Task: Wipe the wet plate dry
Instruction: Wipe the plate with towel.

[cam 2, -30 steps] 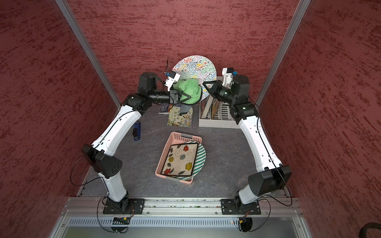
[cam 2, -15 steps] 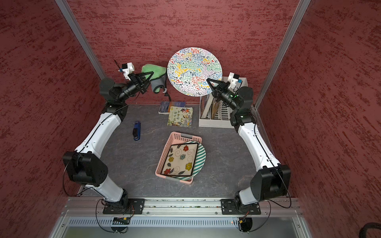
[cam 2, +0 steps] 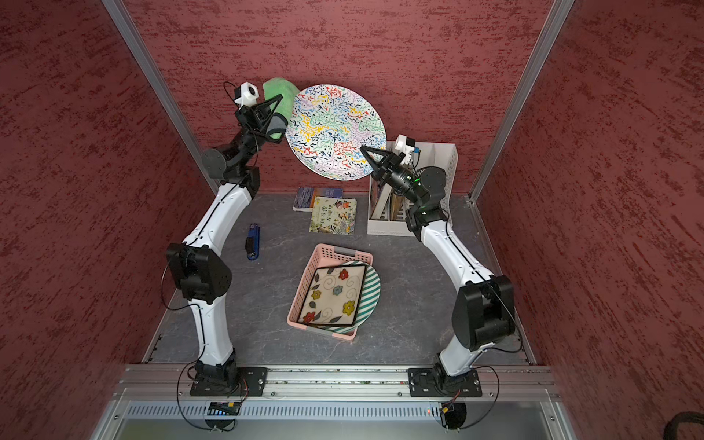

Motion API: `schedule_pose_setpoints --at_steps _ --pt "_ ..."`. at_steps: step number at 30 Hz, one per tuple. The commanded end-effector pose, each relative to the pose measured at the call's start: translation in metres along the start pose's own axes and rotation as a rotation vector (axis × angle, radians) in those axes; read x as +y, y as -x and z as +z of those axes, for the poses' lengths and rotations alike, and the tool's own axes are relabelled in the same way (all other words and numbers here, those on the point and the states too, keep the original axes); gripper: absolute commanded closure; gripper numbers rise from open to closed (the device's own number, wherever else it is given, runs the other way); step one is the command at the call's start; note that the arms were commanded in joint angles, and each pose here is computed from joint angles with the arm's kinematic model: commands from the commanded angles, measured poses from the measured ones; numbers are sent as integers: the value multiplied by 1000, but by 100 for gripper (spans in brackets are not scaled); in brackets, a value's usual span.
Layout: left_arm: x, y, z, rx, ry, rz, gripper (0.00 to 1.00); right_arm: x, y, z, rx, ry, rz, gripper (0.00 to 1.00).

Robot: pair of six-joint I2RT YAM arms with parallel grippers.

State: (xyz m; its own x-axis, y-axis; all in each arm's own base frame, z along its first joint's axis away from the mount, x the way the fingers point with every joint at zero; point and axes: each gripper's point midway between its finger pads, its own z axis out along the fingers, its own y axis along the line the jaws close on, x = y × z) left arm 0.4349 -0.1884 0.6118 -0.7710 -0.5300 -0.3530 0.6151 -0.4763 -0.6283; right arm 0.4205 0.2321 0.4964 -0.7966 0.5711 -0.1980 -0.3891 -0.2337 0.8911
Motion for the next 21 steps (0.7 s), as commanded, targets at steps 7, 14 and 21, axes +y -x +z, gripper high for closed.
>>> schedule_pose_setpoints --at_steps 7,14,21 --pt "3 -12 0 -65 -168 -119 100 78 -68 22 143 257 -158 100" --pt "8 3 -49 -185 11 -51 100 106 -46 0 9 293 -278 100" --pt "20 10 -42 -162 3 -138 100 101 -54 9 30 349 -287 100"
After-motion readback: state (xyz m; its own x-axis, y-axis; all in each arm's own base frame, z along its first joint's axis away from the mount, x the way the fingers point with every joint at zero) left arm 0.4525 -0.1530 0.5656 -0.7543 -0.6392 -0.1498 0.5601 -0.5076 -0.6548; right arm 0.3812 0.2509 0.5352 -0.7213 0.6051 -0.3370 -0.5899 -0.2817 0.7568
